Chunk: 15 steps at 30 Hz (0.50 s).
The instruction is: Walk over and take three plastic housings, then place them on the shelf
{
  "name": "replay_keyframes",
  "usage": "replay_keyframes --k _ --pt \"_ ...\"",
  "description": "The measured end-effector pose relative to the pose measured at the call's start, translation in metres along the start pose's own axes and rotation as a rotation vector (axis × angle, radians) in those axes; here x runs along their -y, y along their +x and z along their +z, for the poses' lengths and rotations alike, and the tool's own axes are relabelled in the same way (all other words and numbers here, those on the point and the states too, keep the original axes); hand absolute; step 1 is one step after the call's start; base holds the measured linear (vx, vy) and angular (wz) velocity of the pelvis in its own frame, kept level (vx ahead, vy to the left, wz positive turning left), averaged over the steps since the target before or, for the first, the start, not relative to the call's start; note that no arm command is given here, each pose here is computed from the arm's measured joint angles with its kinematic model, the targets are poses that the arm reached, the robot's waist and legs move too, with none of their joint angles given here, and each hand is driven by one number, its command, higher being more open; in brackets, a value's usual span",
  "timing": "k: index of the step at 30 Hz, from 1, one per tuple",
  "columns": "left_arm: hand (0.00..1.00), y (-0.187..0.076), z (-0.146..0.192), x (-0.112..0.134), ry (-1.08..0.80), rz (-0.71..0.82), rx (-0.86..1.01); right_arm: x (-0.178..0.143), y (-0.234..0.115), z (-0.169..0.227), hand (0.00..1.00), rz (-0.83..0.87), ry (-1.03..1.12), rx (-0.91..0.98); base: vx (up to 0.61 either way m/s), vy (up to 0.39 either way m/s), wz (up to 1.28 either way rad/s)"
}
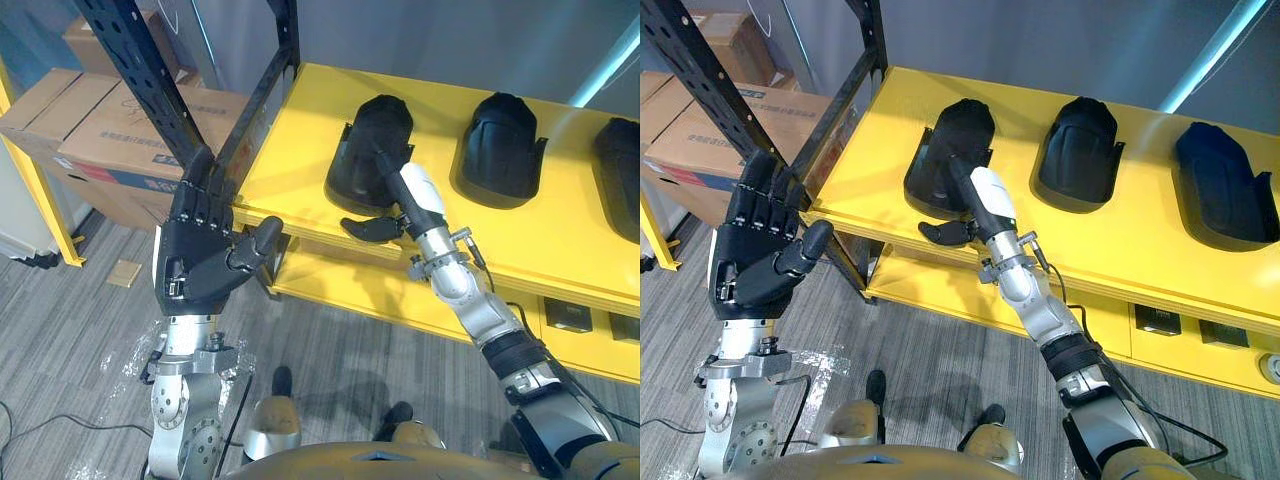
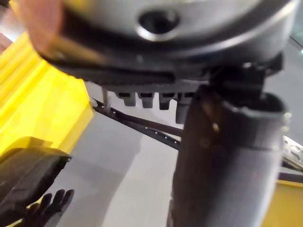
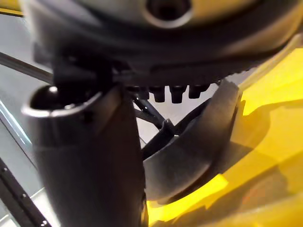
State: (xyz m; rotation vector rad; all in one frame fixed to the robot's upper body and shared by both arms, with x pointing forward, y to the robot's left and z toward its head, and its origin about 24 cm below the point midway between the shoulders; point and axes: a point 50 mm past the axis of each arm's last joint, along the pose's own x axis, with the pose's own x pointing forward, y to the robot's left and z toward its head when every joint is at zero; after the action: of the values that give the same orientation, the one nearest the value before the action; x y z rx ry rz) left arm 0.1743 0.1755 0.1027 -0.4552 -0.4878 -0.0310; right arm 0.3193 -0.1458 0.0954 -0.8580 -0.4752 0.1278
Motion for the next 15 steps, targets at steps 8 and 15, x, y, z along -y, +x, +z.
replay_keyframes --k 8,15 --pt "1.0 0.0 0.0 0.0 -0.003 0.002 0.0 0.012 0.009 -0.02 1.0 -0.13 -0.037 -0.089 -0.05 -0.015 0.02" --pt "1.0 0.0 -0.002 0.003 -0.018 -0.01 -0.008 0.02 0.021 -0.02 1.0 -0.154 -0.051 -0.084 -0.02 -0.015 0.05"
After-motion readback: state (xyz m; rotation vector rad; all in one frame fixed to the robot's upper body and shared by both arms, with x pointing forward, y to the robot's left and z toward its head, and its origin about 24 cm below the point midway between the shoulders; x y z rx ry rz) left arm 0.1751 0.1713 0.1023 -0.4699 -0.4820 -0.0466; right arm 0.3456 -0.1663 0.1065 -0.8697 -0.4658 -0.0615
